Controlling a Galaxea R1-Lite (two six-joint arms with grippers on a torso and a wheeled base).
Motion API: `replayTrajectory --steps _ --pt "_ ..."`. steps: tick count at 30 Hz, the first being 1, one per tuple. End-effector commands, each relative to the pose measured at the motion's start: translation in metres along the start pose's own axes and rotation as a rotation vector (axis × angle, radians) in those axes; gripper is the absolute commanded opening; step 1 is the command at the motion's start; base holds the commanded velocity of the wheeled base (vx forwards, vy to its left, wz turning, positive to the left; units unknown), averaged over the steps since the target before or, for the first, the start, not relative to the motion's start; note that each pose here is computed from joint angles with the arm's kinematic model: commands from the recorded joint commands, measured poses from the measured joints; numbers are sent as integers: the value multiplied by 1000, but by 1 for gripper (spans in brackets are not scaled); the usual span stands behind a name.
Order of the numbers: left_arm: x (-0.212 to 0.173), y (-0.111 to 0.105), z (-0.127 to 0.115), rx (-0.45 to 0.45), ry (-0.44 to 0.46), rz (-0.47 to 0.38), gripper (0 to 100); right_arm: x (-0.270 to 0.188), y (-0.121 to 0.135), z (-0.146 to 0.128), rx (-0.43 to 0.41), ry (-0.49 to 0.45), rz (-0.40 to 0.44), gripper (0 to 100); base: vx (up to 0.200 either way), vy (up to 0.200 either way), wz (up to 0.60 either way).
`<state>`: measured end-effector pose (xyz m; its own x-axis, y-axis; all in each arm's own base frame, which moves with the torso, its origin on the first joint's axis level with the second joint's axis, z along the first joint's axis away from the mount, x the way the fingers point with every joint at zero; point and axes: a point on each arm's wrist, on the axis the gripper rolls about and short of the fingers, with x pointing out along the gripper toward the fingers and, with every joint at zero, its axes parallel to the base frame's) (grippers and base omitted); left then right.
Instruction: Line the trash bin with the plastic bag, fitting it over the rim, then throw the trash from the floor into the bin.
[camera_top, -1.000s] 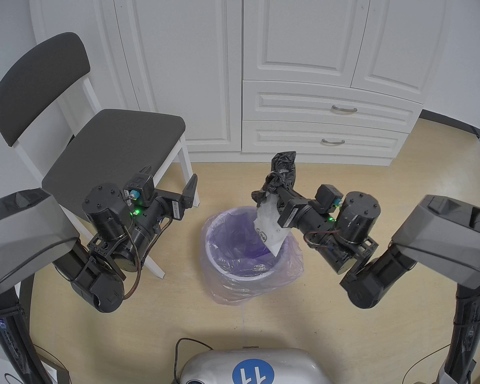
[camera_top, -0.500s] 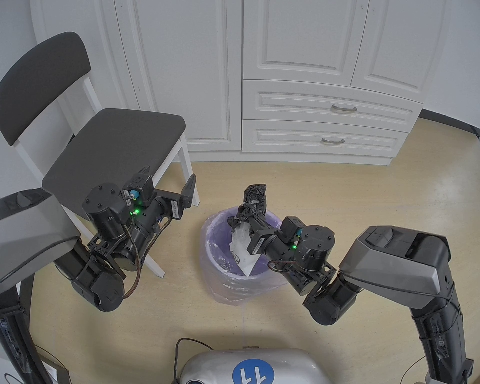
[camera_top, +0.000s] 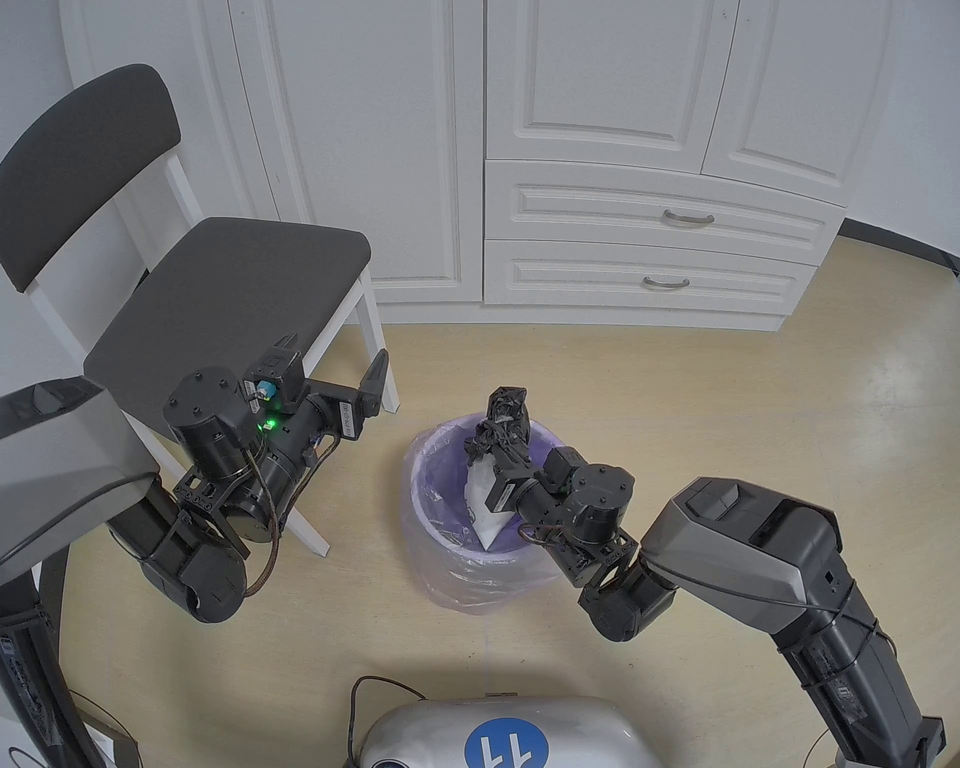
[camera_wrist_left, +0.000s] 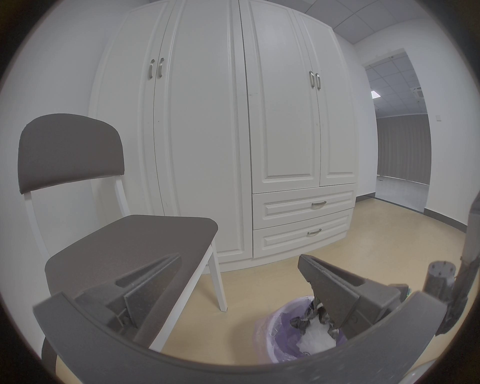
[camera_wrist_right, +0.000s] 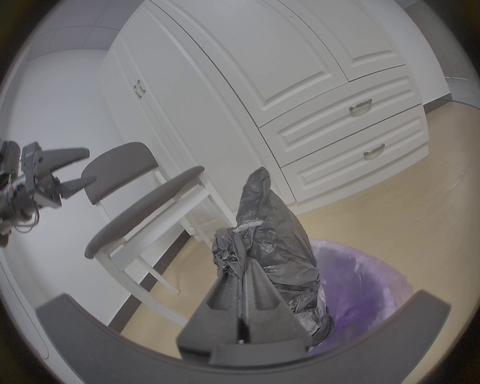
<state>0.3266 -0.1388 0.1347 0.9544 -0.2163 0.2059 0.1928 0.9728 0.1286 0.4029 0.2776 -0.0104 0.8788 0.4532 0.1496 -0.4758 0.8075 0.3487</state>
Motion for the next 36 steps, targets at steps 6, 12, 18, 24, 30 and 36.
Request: replayTrajectory --steps 6,12,18,24,30,36 --pt "1 1 1 0 -4 5 100 -22 13 -30 -13 84 23 0 0 0 0" --pt "1 3 0 1 -2 10 100 -19 13 -19 -25 47 28 0 0 0 0" --pt "1 2 -1 0 -1 8 100 -1 -4 -6 -27 -19 3 0 0 0 0" --pt "1 2 -1 2 0 8 100 5 -21 -29 -35 21 -17 0 0 0 0" --pt "2 2 0 1 -1 8 100 4 -25 -35 -37 32 -22 0 0 0 0" --pt "1 2 -1 2 2 7 100 -4 -17 -33 -33 62 -14 0 0 0 0"
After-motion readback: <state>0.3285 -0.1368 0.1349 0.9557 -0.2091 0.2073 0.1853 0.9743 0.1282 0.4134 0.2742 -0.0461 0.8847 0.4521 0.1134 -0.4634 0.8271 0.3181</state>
